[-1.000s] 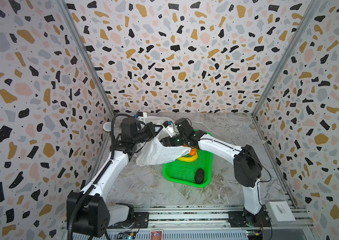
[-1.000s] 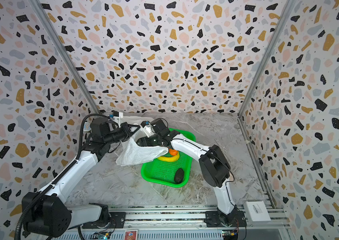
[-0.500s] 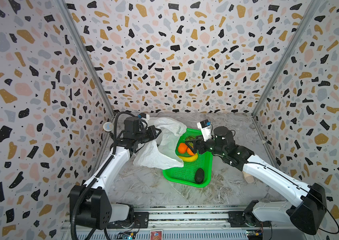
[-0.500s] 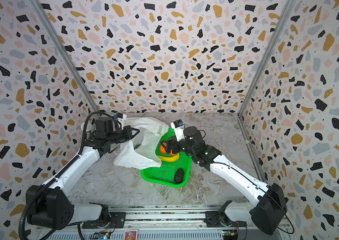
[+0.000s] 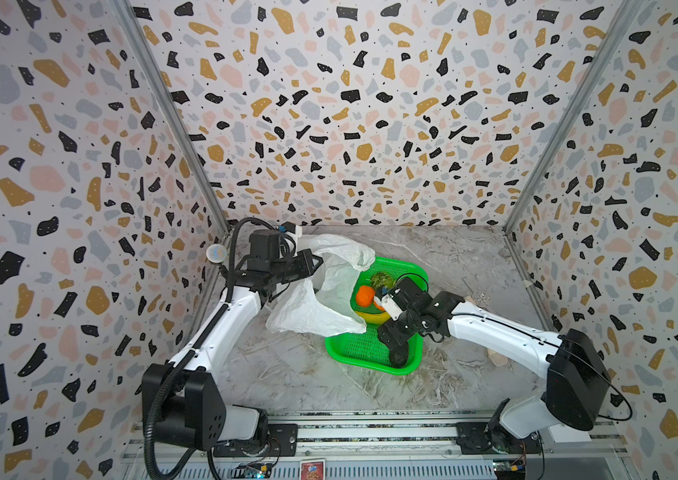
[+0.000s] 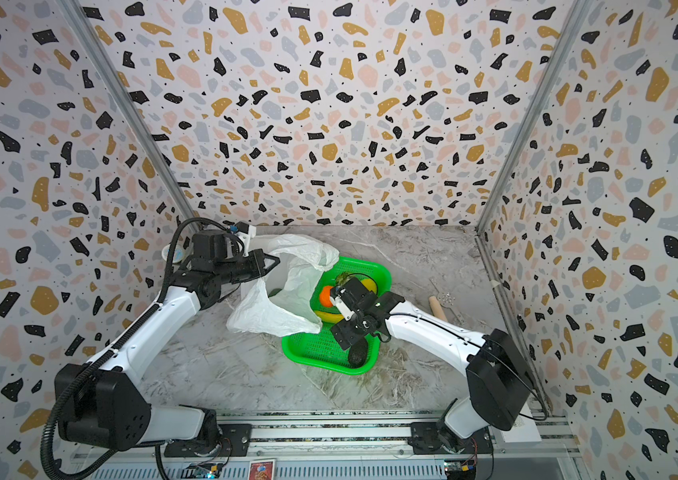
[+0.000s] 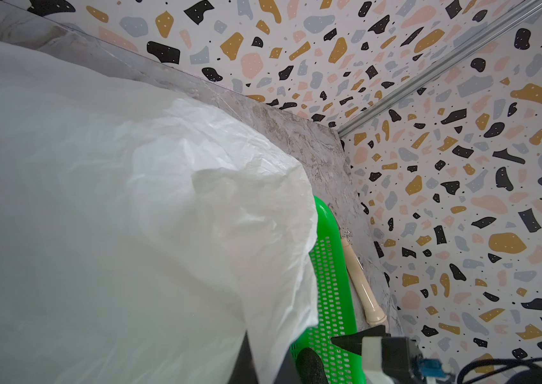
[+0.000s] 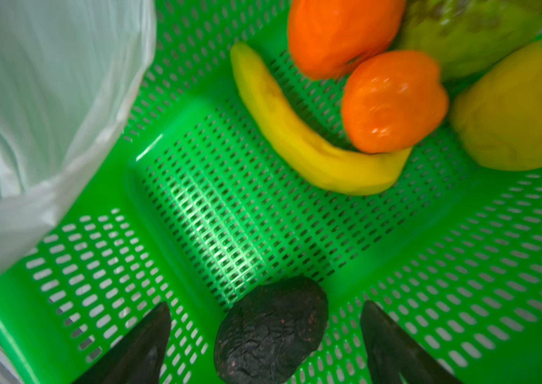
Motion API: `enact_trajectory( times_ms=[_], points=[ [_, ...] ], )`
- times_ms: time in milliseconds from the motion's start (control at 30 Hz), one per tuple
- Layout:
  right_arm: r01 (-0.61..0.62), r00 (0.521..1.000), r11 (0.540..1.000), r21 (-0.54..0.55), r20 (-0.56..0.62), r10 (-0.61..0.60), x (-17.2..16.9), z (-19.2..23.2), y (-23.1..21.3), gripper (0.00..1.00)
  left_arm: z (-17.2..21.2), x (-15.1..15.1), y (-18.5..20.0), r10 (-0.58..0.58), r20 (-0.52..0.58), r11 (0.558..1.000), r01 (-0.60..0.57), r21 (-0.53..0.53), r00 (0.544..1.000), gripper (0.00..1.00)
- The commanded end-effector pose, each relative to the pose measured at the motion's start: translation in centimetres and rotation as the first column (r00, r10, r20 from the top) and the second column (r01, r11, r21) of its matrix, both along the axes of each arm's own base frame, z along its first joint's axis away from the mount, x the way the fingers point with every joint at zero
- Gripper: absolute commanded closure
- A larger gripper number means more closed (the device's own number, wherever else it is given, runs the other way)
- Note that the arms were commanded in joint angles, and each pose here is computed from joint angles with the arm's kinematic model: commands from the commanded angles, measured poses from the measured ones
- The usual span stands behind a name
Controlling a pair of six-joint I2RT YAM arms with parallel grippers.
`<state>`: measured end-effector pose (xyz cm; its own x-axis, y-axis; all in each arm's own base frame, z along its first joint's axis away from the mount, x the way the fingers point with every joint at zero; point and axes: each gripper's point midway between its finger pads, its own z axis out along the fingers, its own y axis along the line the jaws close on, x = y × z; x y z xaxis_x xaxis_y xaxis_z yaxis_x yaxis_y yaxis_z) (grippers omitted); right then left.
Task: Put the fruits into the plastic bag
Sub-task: 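Lower the right gripper into the basket toward the dark avocado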
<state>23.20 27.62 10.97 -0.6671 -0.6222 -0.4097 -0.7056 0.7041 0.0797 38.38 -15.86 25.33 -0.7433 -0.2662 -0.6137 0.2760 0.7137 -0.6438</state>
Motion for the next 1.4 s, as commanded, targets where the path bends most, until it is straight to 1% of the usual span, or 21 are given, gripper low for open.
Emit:
enact_trajectory(
  times_ms=[0,167,300,567,633,700,933,1033,1100,1200,1367],
  points=[
    [-0.048,0.998,0.99,-0.131,-0.035,0.044,-1.2,-1.1,-1.3,0.08,1.2,0.3,-0.3,-0.016,0.035,1.0,0.016,0.0,0.999,1.0],
    [-0.047,0.999,0.969,-0.243,-0.008,0.046,-0.6,-2.3,-1.9,0.07,1.1,0.2,-0.2,-0.011,0.034,1.0,0.011,0.003,0.999,1.0],
    [-0.073,0.997,0.948,-0.311,-0.029,0.067,-1.2,-3.9,-2.7,0.07,0.9,0.2,-0.2,-0.01,0.03,1.0,0.01,0.003,0.999,1.0],
    [-0.11,0.994,0.92,-0.376,-0.064,0.092,-2.1,-6.9,-3.1,0.09,0.8,0.2,-0.2,-0.009,0.028,1.0,0.009,0.001,1.0,1.0],
    [-0.11,0.994,0.914,-0.39,-0.067,0.091,-2.0,-7.4,-3.2,0.11,0.8,0.2,-0.2,-0.009,0.028,1.0,0.009,0.002,1.0,1.0],
    [-0.109,0.994,0.912,-0.397,-0.073,0.087,-2.1,-7.8,-3.2,0.15,0.8,0.2,-0.1,-0.007,0.027,1.0,0.007,0.001,1.0,1.0],
    [-0.099,0.994,0.899,-0.428,-0.085,0.069,-2.4,-8.3,-3.9,0.25,0.6,0.1,0.0,-0.001,0.025,1.0,0.001,0.002,1.0,1.0],
    [-0.09,0.995,0.897,-0.433,-0.072,0.065,-2.3,-8.3,-4.0,0.33,0.5,0.1,0.0,0.001,0.025,1.0,-0.001,0.003,1.0,1.0],
    [-0.083,0.996,0.902,-0.424,-0.065,0.062,-2.1,-8.0,-3.8,0.41,0.5,0.1,0.0,0.003,0.025,1.0,-0.003,0.004,1.0,1.0],
    [-0.074,0.997,0.918,-0.391,-0.046,0.061,-1.7,-7.3,-3.0,0.46,0.6,0.1,0.0,0.0,0.026,1.0,0.0,0.003,1.0,1.0],
    [-0.038,0.999,0.951,-0.307,0.025,0.048,-0.2,-4.2,-1.7,0.47,0.3,0.0,0.0,0.0,0.02,1.0,0.0,0.003,1.0,1.0]
  ],
)
